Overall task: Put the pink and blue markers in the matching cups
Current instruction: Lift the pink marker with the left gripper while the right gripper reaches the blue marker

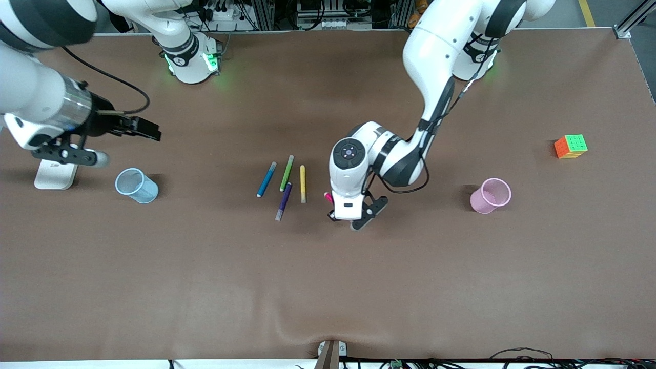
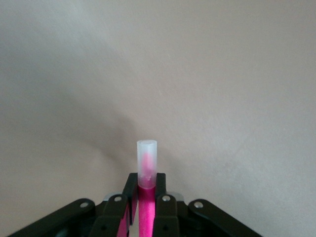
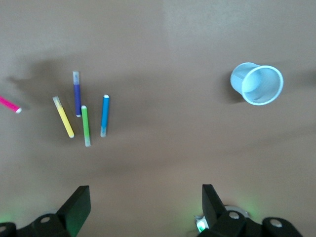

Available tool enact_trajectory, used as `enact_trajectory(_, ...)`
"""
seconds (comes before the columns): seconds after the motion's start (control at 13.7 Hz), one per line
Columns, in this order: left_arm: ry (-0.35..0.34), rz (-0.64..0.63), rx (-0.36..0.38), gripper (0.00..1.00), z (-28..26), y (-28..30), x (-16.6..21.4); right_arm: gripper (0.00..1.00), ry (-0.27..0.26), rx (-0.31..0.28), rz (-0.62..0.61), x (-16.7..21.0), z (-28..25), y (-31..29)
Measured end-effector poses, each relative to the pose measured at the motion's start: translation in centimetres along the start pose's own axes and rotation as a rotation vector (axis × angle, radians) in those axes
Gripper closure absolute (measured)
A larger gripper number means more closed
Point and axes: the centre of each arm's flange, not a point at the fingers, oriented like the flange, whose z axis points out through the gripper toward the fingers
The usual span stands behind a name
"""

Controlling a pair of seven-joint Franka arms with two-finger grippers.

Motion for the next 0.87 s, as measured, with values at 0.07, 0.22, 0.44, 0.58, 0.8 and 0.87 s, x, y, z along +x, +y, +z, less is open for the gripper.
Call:
enact_trajectory(0.07, -0.002, 0.011, 0.016, 0.82, -1.3, -0.3, 1.0, 0.00, 0.004, 0.008, 0.022, 0.2, 0.5, -0.9)
enact_trajectory(0.22, -0.008, 0.024, 0.051, 0.82, -3.6, -1.1, 2.9, 0.00, 0.013, 0.026, 0.039, 0.6, 2.0, -3.0)
enact_trajectory(0.44, -0.011, 0.047, 0.081, 0.82, -6.4, -2.5, 6.1, 0.00, 0.026, 0.029, 0.052, 1.0, 4.3, -5.7)
enact_trajectory(0.58, 0.013, 0.058, 0.099, 0.82, -8.0, -3.8, 8.8, 0.00, 0.027, 0.024, 0.038, 1.5, 6.9, -7.5)
enact_trajectory(0.8, 0.053, 0.058, 0.156, 0.82, -9.6, -6.2, 11.7, 0.00, 0.026, 0.009, 0.010, 1.1, 12.1, -10.8)
enact_trajectory(0.87, 0.071, 0.057, 0.183, 0.82, -10.1, -7.0, 12.6, 0.00, 0.030, 0.006, 0.016, 0.6, 13.8, -11.9)
